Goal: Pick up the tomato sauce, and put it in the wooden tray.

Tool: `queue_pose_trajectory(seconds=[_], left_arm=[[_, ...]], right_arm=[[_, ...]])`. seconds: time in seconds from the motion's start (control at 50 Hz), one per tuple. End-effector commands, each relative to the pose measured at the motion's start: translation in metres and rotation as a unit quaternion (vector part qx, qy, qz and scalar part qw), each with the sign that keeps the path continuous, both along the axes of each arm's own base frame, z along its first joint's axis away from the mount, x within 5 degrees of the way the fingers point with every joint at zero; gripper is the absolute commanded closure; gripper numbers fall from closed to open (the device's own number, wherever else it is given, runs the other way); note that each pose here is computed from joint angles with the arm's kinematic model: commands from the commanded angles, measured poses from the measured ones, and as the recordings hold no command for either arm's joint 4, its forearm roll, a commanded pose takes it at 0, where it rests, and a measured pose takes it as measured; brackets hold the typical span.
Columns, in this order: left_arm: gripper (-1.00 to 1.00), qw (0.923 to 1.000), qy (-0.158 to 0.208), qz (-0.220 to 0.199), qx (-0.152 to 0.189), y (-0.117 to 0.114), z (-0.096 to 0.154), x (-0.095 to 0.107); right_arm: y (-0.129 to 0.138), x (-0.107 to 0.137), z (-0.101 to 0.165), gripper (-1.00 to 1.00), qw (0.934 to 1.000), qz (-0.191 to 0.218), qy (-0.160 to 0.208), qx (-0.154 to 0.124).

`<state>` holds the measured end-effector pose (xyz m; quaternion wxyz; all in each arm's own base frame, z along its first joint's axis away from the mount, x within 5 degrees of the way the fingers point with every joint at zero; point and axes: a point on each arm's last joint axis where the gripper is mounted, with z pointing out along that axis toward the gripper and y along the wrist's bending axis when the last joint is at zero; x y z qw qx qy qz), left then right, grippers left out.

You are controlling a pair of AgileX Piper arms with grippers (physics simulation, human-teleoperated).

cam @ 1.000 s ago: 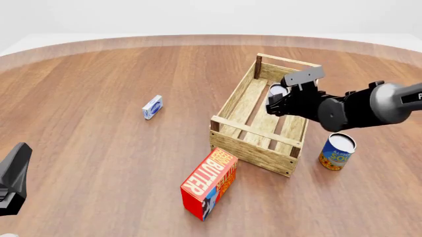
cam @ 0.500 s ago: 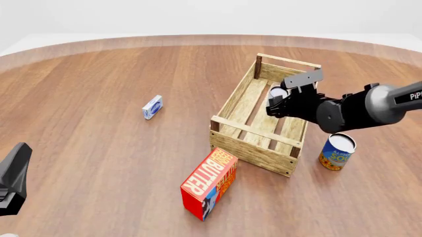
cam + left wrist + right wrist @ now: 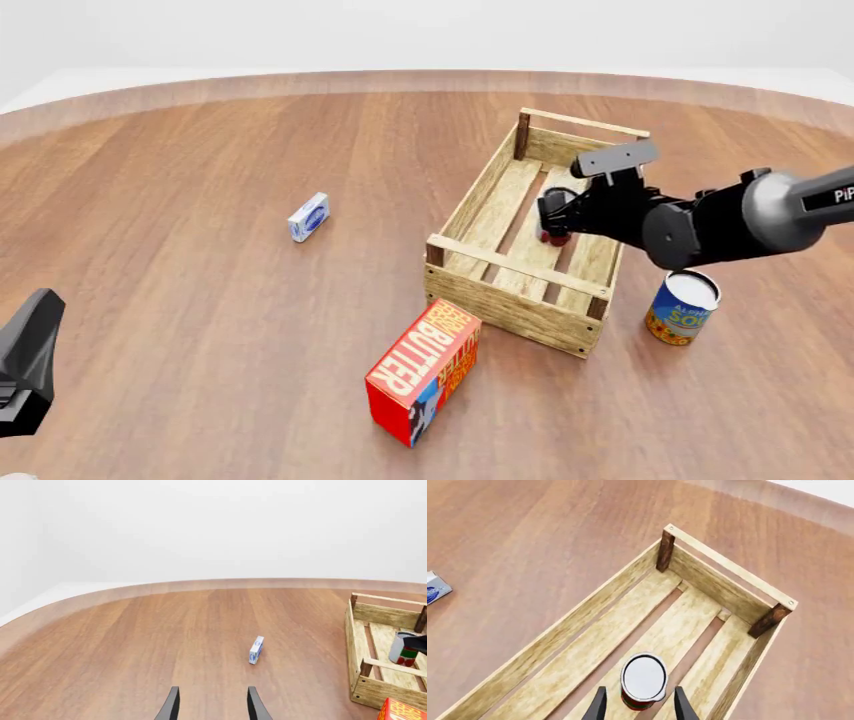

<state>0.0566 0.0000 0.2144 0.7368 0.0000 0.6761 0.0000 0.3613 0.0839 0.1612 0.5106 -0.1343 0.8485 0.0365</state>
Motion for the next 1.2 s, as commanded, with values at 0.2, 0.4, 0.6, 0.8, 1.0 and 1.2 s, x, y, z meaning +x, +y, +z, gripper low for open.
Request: queue_pose_trajectory(seconds=[0.2,0.4,0.6,0.8,1.0,1.2], left_arm=[[-1.0,1.0,0.0,0.0,0.0,0.0,0.0,0.0],[-1.0,1.0,0.0,0.0,0.0,0.0,0.0,0.0],[-1.0,1.0,0.0,0.0,0.0,0.0,0.0,0.0],[-1.0,1.0,0.0,0.0,0.0,0.0,0.0,0.0],[-1.0,1.0,0.0,0.0,0.0,0.0,0.0,0.0],[-1.0,1.0,0.0,0.0,0.0,0.0,0.0,0.0]], right_arm=[[-0.003,-0.001,0.007,-1.0,1.0,-0.004,-0.006,0.003],[-0.003,-0.005,0.013,-1.0,1.0,-0.003,-0.007,0.002],[-0.003,-0.012,0.022,-1.0,0.9999,0.001,-0.013,0.002],[-0.004,-0.021,0.034,-1.0,0.9998,0.003,-0.02,0.001],[-0.005,-0.028,0.039,-1.0,0.9997,0.006,-0.022,-0.001],[-0.006,-0.037,0.049,-1.0,0.9996,0.008,-0.026,-0.003]])
